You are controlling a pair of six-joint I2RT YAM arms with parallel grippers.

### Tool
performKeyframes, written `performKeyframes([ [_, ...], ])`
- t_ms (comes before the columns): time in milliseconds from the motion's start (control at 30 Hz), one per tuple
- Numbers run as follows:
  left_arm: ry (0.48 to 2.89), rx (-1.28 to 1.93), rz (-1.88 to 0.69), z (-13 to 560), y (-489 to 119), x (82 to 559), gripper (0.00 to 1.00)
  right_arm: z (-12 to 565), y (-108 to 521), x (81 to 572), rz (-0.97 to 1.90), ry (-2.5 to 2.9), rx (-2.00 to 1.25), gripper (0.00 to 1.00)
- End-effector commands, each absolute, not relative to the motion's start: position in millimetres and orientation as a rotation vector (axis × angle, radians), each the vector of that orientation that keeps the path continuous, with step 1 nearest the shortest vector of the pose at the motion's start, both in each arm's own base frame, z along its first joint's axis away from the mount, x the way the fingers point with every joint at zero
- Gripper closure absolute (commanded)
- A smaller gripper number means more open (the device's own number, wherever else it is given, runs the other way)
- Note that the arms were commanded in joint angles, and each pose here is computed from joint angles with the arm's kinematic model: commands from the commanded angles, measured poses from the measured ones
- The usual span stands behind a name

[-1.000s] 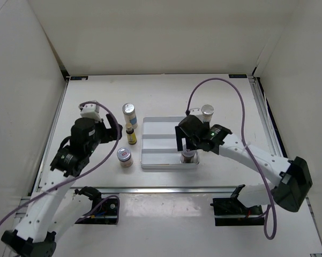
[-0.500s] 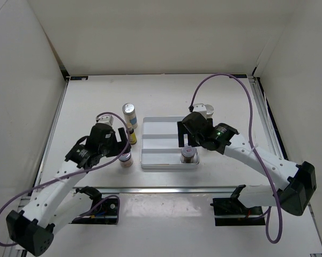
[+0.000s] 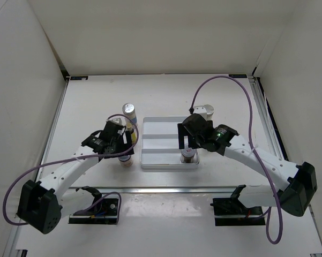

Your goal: Organize the condiment bottles

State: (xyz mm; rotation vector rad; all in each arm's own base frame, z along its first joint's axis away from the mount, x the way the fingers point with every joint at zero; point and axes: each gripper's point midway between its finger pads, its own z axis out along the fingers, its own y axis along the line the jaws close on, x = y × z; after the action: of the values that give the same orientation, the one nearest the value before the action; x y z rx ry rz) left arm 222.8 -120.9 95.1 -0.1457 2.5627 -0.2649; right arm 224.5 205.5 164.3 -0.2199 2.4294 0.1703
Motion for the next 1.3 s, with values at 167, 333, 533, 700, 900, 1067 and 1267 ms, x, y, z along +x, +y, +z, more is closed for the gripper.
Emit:
performKeyframes([
  [167,2.653,-0.125,-0.263,69,-130,222,0.25,169,202,220,0.195,2.417,-0.188,0.0],
  [333,2.554,-0.102,-0.305,97,-133,234,0.55,170,201,221,0.188,2.413,-0.172,0.0],
  [533,2.431,-0.082,-0.334,151,-133,241,0.68,170,201,221,0.188,2.413,-0.172,0.0],
  [700,2.35,-0.047,-0.423,190,-147,245,0.73,170,201,221,0.188,2.413,-0.172,0.0],
  [900,2.394,0.067,-0.51,180,-189,243,0.79,168,200,220,0.185,2.421,-0.164,0.0],
  [1067,2.382,0.132,-0.528,173,-215,244,0.79,171,196,219,0.177,2.415,-0.16,0.0],
  [1267,2.417,0.205,-0.532,155,-242,246,0.79,165,192,215,0.176,2.425,-0.141,0.0],
])
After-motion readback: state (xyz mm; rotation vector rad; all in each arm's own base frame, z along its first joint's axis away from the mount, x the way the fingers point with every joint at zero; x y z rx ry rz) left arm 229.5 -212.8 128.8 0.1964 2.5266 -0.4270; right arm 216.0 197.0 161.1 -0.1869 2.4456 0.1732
